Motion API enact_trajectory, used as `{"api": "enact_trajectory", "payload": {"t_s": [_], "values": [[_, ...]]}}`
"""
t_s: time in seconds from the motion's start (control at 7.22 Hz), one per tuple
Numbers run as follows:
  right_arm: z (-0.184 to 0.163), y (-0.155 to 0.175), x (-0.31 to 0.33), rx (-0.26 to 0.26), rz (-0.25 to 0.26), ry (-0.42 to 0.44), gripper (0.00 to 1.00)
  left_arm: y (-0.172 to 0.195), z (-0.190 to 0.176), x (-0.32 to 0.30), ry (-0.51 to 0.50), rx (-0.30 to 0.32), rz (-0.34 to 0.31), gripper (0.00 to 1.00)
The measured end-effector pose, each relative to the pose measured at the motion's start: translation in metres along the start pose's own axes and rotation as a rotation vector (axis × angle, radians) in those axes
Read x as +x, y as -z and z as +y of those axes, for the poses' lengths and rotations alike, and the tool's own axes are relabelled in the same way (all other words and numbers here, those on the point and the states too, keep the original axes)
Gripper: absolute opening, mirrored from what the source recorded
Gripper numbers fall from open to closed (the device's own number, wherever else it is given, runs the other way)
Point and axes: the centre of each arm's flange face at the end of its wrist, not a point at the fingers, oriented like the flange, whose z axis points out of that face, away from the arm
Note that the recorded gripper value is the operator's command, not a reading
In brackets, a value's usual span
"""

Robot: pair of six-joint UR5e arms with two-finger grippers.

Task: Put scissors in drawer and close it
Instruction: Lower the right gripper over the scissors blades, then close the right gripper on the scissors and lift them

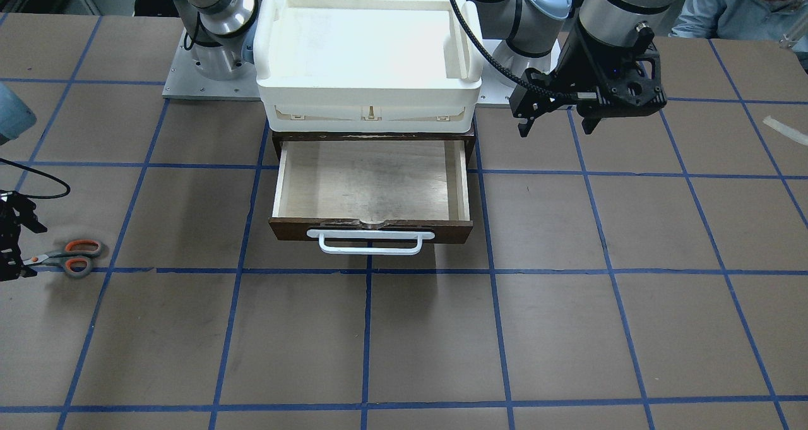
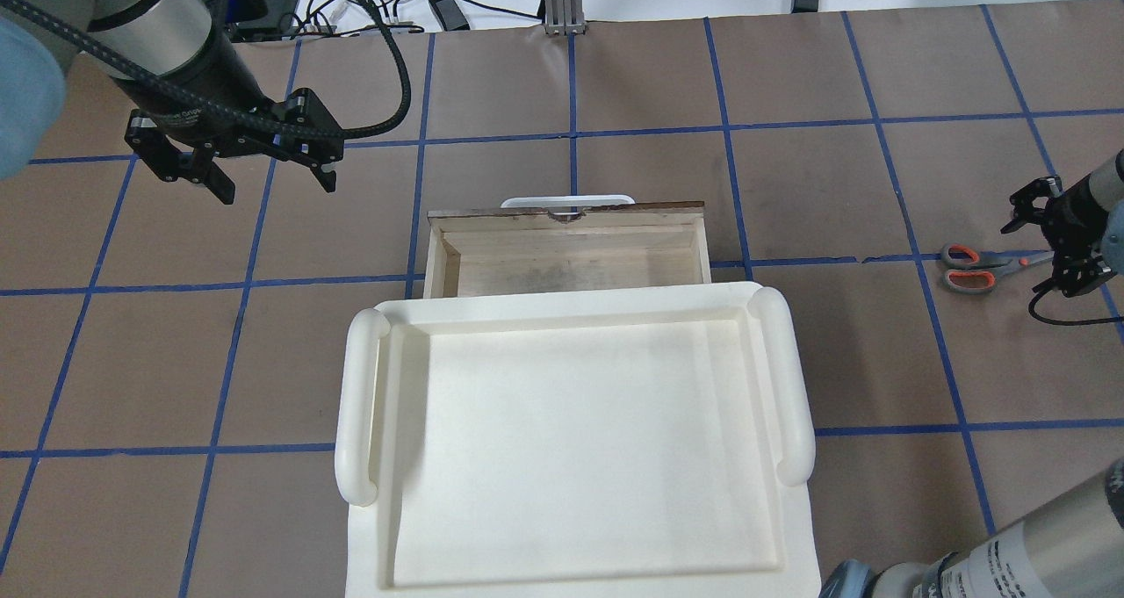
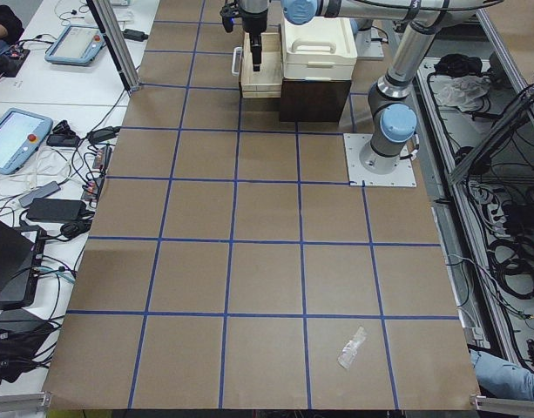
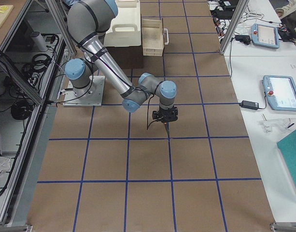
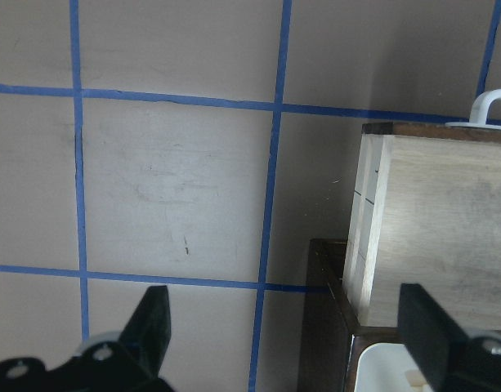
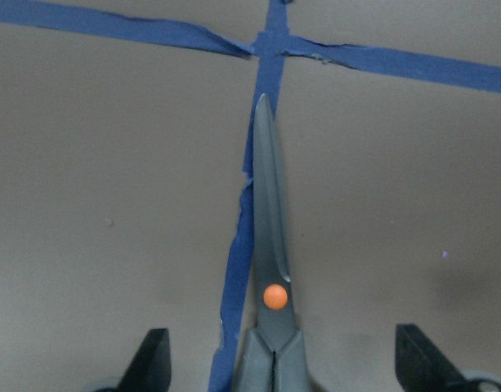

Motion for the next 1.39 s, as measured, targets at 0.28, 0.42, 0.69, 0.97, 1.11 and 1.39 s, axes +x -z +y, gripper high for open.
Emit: {"api": "enact_trajectory", "payload": {"t_s": [0.28,0.42,0.69,0.97,1.11,1.39], "values": [[0.0016,-0.006,-0.0036,0.0,-0.003,-0.025,0.79,0.0032,-0.004,0.0002,-0.002,0.036,0.002,1.0],[0.0018,-0.0065,-0.0048,-0.001,-0.003,-0.029,0.79,0.004,-0.0051,0.0004,-0.003,0.046,0.003,1.0],[0.0024,-0.0078,-0.0053,-0.005,0.001,-0.031,0.66,0.0041,-0.0055,0.0005,-0.002,0.05,0.005,1.0],[0.0038,-0.0088,-0.0056,-0.011,0.006,-0.029,0.65,0.004,-0.0056,0.0006,-0.002,0.05,0.006,1.0],[0.0047,-0.0087,-0.0061,-0.012,0.007,-0.027,0.58,0.004,-0.0056,0.0007,-0.002,0.05,0.006,1.0],[0.0065,-0.0078,-0.0071,-0.011,0.008,-0.022,0.51,0.0045,-0.0059,0.0002,-0.002,0.054,0.005,1.0]]}}
